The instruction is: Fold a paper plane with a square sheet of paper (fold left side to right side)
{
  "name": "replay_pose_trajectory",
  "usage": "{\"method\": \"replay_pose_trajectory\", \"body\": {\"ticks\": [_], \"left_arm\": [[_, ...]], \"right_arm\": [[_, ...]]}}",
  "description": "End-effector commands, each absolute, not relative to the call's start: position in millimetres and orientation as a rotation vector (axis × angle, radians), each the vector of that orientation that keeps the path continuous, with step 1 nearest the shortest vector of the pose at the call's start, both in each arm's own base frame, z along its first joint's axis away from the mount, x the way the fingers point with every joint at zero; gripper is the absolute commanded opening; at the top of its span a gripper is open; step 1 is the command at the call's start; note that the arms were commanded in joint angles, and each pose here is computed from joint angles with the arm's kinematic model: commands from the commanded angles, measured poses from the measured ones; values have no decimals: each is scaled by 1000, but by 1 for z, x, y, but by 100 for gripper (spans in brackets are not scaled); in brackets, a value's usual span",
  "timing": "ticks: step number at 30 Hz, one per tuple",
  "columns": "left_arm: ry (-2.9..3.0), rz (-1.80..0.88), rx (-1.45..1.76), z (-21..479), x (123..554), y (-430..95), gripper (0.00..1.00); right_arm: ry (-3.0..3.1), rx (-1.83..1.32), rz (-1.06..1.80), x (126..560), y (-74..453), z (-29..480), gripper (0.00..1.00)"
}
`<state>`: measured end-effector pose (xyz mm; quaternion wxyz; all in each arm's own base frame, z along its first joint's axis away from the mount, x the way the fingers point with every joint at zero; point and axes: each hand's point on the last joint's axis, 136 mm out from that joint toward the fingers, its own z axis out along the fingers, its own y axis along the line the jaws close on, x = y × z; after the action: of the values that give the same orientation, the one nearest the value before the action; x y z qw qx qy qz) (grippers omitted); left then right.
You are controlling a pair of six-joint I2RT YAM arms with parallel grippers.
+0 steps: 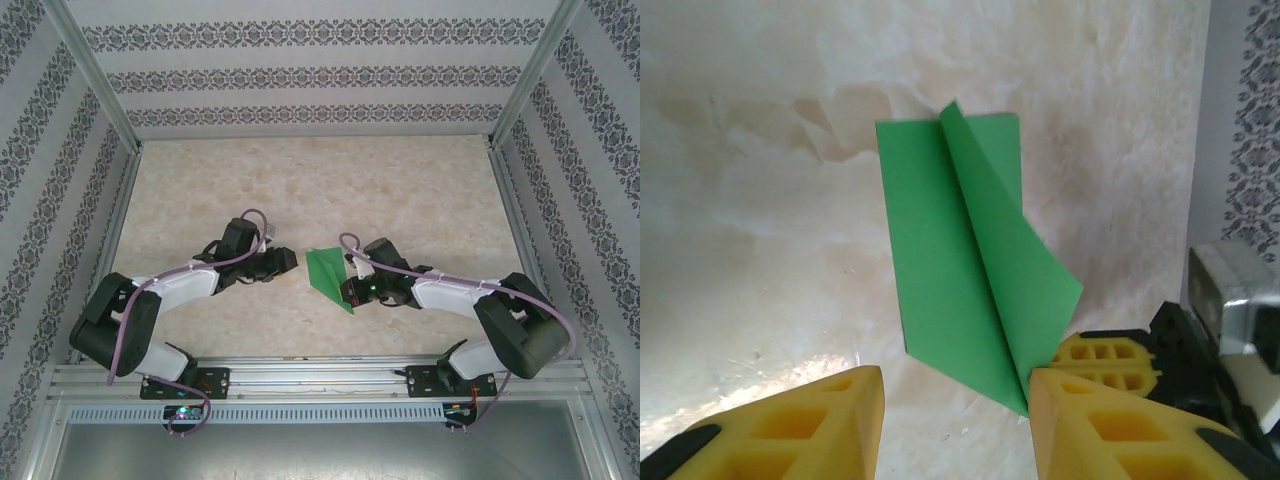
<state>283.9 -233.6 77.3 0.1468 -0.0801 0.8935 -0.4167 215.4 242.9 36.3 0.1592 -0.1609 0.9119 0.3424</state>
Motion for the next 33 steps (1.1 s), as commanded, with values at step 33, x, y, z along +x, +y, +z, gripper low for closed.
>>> {"method": "replay_pose_trajectory", "body": {"ticks": [33], "left_arm": [[2675, -1152, -189, 38, 313, -312, 45]], "right_arm": [[2546, -318, 1345, 220, 243, 39, 0]]}}
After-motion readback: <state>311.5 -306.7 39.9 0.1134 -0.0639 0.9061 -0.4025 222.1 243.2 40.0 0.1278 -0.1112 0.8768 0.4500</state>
